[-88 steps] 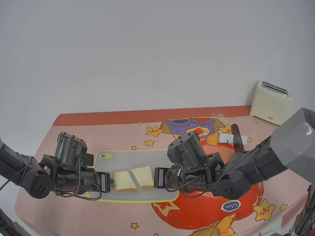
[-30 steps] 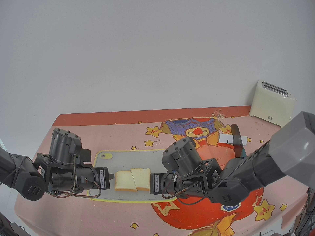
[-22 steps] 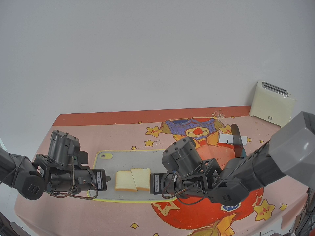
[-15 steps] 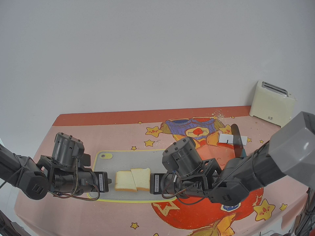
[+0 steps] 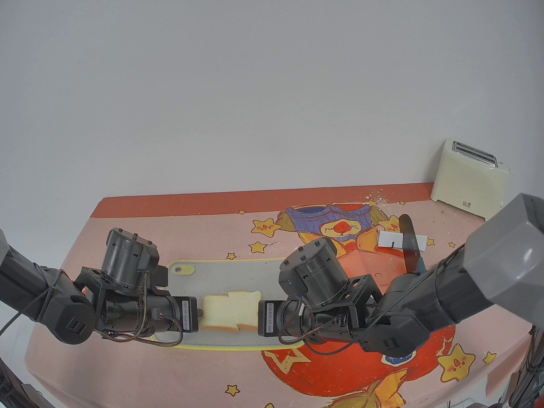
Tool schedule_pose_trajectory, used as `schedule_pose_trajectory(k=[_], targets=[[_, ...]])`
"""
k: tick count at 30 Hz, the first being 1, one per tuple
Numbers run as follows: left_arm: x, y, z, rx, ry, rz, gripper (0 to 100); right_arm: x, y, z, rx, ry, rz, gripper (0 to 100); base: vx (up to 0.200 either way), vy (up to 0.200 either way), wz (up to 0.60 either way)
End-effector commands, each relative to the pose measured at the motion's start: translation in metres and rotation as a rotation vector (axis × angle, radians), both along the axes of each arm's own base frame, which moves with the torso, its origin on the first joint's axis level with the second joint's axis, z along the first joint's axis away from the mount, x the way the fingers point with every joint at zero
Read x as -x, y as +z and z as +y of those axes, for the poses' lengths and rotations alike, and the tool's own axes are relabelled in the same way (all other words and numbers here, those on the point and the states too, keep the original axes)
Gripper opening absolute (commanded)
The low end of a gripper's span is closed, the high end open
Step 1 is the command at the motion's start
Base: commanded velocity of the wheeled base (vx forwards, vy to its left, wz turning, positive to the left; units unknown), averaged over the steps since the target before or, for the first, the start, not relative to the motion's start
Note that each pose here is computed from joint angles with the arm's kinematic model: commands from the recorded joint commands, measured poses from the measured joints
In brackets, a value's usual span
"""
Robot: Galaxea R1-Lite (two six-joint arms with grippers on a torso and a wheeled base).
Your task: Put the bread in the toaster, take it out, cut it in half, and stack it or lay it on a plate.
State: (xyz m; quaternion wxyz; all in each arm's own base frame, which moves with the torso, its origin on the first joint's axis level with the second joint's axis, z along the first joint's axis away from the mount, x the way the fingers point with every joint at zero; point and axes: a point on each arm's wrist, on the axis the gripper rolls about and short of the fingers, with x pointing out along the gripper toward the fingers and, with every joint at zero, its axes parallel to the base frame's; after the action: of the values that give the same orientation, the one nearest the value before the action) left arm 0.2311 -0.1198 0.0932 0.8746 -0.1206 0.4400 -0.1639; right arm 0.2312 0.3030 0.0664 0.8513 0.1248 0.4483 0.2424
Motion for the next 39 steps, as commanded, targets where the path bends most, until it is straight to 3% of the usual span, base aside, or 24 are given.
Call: schedule_pose_trajectory(k=[1,11,20,30,39], targets=[[0.0,-0.001,-0.002,0.001,-0.006,0.004,0,0.0,-0.002,0.0,0.004,0.001,0.004,0,0.0,0.0,0.0],[-0.001,0.003,-0.003,0.016,-0.009,-0.008,0,-0.001,-0.008,0.001,0.016,0.001,0.013,0,0.0,0.0,0.0],[-0.005,0.014,-0.012,0.098,0.005,-0.014,0,0.0,-0.009,0.003,0.017,0.006,0.014,0,0.0,0.0,0.0],[-0.007,0.021,-0.028,0.202,-0.01,-0.089,0,0.005,-0.008,0.006,0.015,0.019,0.012,0,0.0,0.0,0.0],[-0.012,0.008,-0.041,0.226,-0.027,-0.091,0,0.006,-0.005,0.006,0.009,0.022,0.007,0,0.0,0.0,0.0]])
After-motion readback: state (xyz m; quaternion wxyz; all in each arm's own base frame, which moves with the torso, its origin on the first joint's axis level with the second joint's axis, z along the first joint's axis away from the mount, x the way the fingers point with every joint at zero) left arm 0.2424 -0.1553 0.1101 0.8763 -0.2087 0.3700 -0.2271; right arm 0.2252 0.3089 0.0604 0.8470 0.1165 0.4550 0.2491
